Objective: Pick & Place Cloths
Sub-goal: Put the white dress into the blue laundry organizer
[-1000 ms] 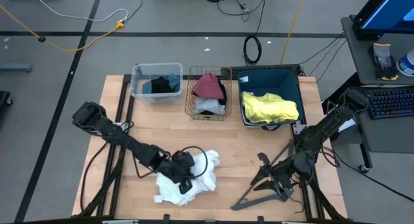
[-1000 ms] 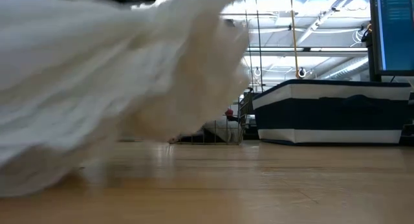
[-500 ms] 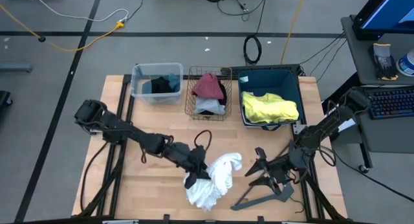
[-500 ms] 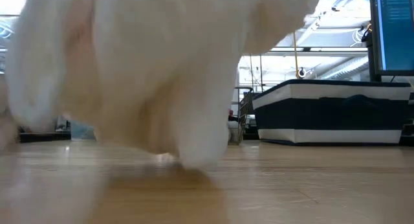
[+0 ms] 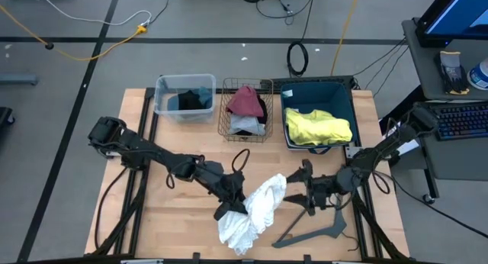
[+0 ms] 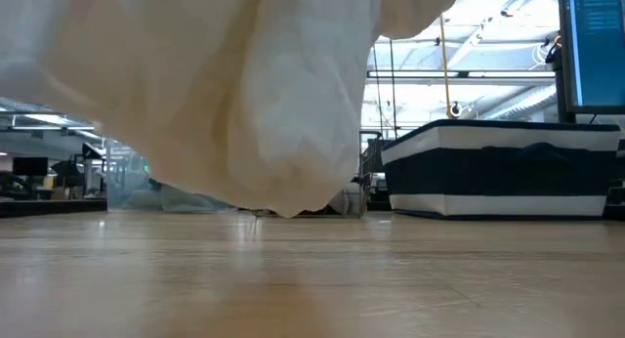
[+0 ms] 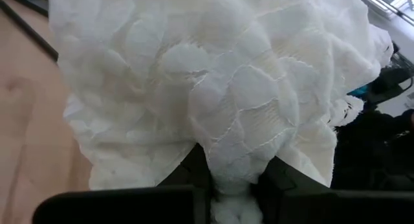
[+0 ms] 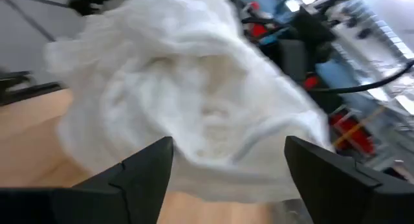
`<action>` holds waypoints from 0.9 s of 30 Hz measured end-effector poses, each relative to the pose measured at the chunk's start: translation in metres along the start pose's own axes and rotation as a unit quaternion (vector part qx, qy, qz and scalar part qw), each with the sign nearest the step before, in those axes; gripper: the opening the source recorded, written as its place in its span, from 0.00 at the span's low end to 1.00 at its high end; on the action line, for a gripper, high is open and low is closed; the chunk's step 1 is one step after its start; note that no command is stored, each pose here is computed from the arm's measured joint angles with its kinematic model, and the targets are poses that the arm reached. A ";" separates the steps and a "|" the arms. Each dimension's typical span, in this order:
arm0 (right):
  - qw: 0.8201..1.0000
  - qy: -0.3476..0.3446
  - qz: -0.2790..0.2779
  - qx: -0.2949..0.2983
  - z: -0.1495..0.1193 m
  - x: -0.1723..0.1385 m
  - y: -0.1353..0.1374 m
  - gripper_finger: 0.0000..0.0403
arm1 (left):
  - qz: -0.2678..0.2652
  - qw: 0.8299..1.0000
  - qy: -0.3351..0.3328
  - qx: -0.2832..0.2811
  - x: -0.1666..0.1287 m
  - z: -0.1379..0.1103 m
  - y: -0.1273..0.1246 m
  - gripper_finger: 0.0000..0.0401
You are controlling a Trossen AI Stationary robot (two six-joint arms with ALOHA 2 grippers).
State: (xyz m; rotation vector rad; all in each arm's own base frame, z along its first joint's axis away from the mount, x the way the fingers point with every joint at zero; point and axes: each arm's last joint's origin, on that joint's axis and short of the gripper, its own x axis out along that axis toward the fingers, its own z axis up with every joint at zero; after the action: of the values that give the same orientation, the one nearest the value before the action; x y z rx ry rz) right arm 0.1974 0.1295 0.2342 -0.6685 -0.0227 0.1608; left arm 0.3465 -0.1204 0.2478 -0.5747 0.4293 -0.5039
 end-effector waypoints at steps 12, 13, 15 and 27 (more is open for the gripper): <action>0.999 -0.020 0.033 0.018 -0.012 0.029 -0.012 0.75 | -0.008 0.999 -0.028 0.025 -0.005 0.013 0.010 0.13; 0.999 -0.021 0.041 0.018 -0.012 0.034 -0.011 0.75 | -0.007 0.999 -0.029 0.025 -0.006 0.014 0.011 0.13; 0.998 -0.021 0.055 0.017 -0.012 0.046 -0.009 0.75 | -0.006 0.999 -0.030 0.024 -0.007 0.015 0.013 0.13; 0.989 -0.056 0.130 0.030 0.003 0.096 -0.001 0.76 | -0.029 0.998 -0.007 0.056 -0.006 0.013 0.011 0.13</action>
State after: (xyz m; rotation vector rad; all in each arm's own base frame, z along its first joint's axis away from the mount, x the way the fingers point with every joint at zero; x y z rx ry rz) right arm 0.2924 0.1454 0.2338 -0.6005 -0.0387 0.4493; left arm 0.3519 -0.1035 0.2521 -0.4841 0.3683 -0.5761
